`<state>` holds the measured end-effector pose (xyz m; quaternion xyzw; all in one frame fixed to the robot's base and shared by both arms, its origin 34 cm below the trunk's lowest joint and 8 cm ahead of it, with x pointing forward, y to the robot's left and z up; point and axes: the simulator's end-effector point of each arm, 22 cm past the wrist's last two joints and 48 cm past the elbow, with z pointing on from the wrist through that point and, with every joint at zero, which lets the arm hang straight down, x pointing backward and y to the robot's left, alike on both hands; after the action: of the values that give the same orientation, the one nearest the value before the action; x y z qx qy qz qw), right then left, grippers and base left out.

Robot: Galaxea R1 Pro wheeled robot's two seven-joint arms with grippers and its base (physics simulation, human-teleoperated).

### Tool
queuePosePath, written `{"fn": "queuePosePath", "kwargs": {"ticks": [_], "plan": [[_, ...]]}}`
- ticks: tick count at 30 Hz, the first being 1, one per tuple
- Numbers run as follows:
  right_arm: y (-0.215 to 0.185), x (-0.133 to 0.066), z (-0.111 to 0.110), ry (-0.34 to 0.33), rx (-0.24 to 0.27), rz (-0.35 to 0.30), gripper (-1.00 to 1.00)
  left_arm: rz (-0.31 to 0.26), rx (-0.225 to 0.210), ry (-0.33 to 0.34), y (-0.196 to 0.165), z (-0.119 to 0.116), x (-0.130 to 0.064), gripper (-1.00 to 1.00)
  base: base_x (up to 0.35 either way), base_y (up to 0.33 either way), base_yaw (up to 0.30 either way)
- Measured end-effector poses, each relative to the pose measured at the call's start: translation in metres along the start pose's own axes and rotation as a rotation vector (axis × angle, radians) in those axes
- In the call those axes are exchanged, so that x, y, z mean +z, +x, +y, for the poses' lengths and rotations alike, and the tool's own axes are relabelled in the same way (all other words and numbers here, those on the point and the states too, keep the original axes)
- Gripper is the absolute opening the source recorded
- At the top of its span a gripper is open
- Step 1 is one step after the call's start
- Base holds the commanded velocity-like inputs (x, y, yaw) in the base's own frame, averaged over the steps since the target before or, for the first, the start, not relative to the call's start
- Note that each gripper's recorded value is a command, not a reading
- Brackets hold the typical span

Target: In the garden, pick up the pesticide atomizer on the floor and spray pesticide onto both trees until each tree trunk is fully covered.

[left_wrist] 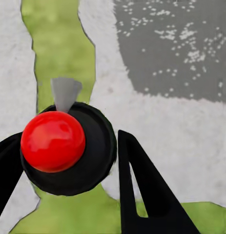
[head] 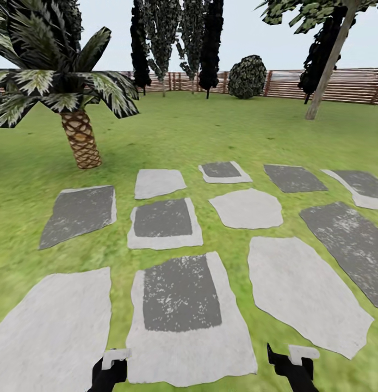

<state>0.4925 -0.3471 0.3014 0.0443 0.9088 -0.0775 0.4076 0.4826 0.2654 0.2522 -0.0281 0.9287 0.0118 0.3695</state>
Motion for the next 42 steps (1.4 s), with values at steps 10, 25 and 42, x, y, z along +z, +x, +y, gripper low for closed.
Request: {"fn": "queuePosePath", "kwargs": {"ticks": [10, 25, 42], "plan": [[-0.005, -0.001, 0.000, 0.000, 0.002, -0.010, 1.00, -0.010, 0.000, 0.001, -0.005, 0.000, -0.001, -1.00, 0.000, -0.269, -0.262], [-0.012, -0.002, 0.000, 0.000, 0.004, -0.024, 1.00, -0.024, -0.001, 0.001, -0.012, 0.000, -0.001, -1.00, 0.050, -0.269, -0.262], [-0.019, -0.003, 0.000, -0.001, 0.007, -0.040, 1.00, -0.040, -0.002, 0.002, -0.020, -0.001, -0.003, -1.00, 0.213, -0.187, -0.262]]}}
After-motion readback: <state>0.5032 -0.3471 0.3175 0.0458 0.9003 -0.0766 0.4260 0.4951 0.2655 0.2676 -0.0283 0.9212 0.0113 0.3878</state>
